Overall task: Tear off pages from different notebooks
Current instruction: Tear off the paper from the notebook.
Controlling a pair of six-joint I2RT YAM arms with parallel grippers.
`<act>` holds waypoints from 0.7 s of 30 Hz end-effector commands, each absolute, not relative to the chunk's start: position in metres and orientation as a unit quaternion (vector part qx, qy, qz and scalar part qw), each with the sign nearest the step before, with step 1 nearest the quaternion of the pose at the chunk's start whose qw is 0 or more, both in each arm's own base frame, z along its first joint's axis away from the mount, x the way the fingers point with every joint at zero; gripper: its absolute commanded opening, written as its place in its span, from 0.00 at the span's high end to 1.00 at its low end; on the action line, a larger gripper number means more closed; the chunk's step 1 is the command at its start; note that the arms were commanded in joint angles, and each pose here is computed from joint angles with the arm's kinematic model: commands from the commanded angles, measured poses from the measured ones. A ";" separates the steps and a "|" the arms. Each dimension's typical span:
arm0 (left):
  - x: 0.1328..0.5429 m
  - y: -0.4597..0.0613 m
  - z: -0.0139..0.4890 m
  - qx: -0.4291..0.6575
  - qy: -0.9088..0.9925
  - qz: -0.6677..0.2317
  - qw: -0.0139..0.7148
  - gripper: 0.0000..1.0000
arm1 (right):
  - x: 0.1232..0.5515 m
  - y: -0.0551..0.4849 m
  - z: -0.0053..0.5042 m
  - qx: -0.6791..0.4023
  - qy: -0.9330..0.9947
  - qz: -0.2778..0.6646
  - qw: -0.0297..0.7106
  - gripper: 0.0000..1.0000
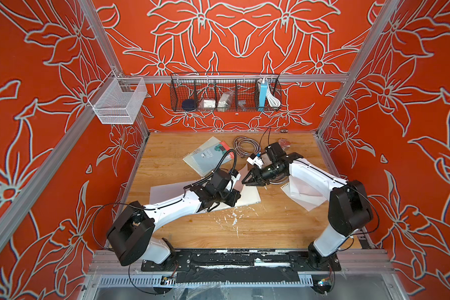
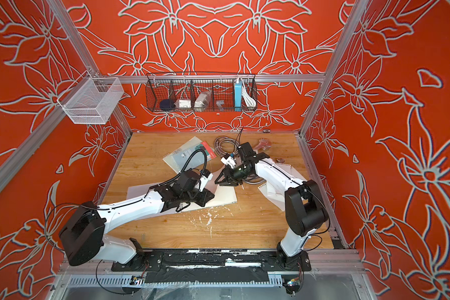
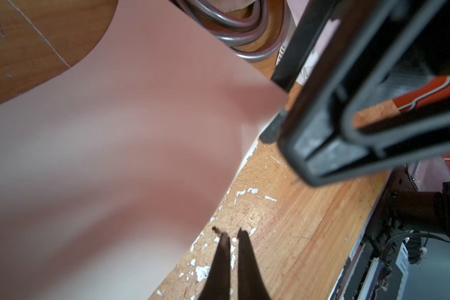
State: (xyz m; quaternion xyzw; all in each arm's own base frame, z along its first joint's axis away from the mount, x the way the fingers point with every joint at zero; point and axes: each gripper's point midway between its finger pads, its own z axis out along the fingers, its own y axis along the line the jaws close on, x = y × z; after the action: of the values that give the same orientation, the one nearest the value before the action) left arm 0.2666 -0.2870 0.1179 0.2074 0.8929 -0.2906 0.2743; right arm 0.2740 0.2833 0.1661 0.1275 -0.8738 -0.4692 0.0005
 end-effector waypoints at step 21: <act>0.269 -0.290 0.110 0.204 0.891 -0.313 0.260 1.00 | 0.279 0.268 0.066 0.064 -0.922 -0.372 0.086 0.83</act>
State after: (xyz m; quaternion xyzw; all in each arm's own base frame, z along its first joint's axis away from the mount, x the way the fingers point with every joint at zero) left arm 0.2698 -0.2885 0.1189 0.2010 0.8897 -0.3059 0.2730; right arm 0.2825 0.2709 0.0744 0.0629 -0.9165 -0.3871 0.0787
